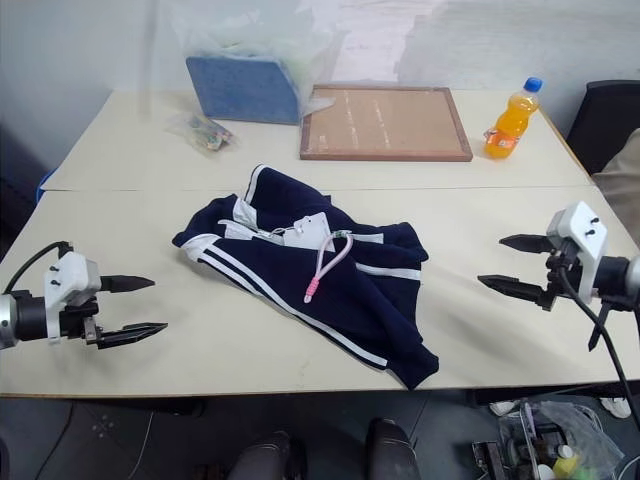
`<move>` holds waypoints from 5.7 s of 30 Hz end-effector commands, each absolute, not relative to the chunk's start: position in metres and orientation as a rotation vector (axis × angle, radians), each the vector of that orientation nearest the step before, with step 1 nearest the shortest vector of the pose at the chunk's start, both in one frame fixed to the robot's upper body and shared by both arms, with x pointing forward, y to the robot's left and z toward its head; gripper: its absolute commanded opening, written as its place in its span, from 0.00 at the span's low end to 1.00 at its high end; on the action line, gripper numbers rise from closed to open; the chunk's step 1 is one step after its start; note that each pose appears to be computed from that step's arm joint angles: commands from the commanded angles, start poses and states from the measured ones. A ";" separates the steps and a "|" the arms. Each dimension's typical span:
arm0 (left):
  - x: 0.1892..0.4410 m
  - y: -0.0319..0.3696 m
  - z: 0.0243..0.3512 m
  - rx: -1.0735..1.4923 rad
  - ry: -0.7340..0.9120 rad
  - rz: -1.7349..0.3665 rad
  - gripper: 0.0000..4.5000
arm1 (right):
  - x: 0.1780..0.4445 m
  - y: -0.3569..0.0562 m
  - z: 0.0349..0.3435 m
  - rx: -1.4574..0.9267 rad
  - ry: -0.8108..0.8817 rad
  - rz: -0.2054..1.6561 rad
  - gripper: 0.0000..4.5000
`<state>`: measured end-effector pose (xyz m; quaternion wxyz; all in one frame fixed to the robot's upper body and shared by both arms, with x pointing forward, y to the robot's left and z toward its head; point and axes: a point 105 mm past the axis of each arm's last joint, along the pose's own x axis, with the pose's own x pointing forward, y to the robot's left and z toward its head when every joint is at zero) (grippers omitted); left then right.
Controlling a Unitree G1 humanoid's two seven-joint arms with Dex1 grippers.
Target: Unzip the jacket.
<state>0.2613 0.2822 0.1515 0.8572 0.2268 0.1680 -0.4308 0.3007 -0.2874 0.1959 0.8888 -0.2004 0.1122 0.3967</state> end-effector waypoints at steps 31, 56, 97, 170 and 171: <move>0.247 0.210 0.195 0.240 0.174 -1.136 1.00 | 0.304 -0.217 0.236 -0.697 -0.022 0.909 0.99; 0.269 0.125 0.221 0.240 0.001 -1.294 1.00 | 0.359 -0.079 0.214 -1.450 -0.594 1.108 0.58; 0.292 0.093 0.217 0.292 -0.049 -1.457 1.00 | 0.261 -0.391 0.176 -0.858 0.380 0.258 0.77; 0.278 0.164 0.140 0.715 0.320 -1.571 0.00 | 0.231 -0.239 0.127 -0.504 0.555 1.047 0.00; 0.273 0.162 0.137 0.705 0.326 -1.570 0.00 | 0.232 -0.246 0.126 -0.537 0.565 1.038 0.00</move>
